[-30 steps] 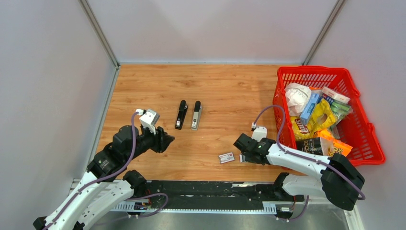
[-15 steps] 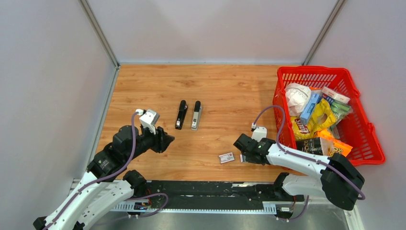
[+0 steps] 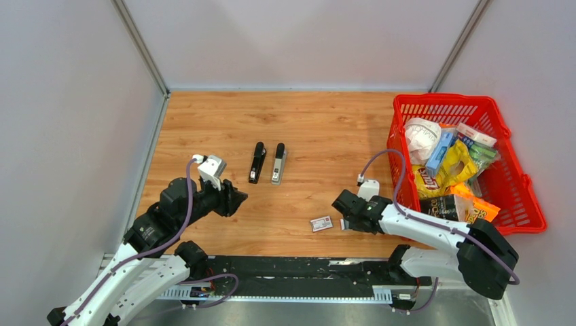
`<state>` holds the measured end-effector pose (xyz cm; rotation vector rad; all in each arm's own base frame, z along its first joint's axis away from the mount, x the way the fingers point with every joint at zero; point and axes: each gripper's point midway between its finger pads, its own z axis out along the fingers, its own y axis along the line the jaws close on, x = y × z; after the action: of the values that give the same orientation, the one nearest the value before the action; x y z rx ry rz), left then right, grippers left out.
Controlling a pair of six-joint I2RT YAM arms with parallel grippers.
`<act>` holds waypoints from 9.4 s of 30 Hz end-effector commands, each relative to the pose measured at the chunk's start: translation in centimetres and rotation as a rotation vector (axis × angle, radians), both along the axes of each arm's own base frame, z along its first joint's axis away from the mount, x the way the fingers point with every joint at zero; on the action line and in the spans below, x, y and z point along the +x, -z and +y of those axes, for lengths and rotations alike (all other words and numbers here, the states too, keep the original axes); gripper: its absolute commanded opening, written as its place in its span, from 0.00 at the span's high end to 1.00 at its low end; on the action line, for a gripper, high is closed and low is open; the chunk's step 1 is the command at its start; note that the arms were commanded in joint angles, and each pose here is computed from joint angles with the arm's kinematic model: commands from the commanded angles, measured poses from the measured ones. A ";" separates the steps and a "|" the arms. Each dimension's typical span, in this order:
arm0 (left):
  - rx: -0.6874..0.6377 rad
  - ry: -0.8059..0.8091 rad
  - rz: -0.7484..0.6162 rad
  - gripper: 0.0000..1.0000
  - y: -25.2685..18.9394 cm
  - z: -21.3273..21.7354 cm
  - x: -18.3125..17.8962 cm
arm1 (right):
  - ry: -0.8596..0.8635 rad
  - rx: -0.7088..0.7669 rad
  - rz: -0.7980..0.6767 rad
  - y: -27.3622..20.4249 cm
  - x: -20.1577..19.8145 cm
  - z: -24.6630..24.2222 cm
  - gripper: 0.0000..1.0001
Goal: Unload the staples from the stapler
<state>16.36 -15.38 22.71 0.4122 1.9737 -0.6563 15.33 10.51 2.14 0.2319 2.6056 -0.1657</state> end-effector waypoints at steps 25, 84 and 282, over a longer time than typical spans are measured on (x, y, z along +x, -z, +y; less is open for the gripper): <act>-0.034 0.007 -0.017 0.50 -0.7 -0.4 0.0 | 0.039 -0.020 -0.081 -1.5 1.2 -0.6 0.68; -0.025 0.010 -0.004 0.50 -0.3 -0.5 0.1 | 0.008 0.033 -0.040 1.0 0.8 0.7 1.00; 0.084 0.308 0.652 1.00 21.1 -17.9 -1.8 | -0.096 0.185 -0.140 -2.3 -0.2 6.0 0.73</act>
<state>14.46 -33.10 1.70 0.6111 2.5842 -1.0165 14.58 17.17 4.06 0.1217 2.5324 0.1422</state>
